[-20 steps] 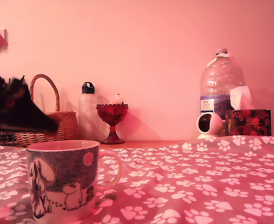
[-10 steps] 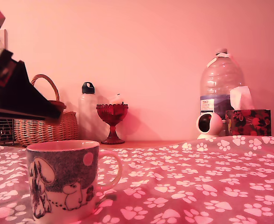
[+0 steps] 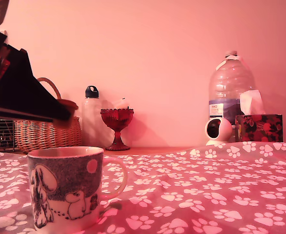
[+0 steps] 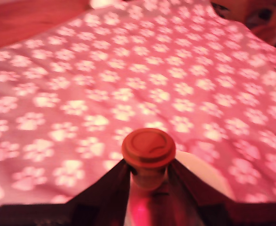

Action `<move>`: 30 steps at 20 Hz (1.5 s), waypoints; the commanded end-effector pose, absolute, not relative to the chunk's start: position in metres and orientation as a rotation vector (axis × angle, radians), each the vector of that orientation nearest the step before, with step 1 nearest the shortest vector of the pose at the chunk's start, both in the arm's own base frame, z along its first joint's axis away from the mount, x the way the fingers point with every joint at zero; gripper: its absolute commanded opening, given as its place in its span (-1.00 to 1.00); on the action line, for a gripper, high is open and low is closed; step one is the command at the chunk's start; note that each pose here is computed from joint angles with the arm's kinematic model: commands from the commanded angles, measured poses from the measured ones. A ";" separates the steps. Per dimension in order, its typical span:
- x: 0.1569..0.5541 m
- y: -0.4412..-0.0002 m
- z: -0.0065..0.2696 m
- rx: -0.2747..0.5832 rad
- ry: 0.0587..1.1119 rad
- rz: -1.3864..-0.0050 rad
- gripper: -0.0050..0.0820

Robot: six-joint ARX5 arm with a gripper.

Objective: Pick the coffee capsule and then drop it inside the coffee cup in front of you

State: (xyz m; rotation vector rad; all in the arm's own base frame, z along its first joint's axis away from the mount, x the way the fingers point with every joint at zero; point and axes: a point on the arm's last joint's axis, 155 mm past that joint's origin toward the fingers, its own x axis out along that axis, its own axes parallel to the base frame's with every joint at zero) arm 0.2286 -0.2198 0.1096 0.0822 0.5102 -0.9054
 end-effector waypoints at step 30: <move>0.208 -0.219 0.081 0.121 0.620 -0.902 -0.45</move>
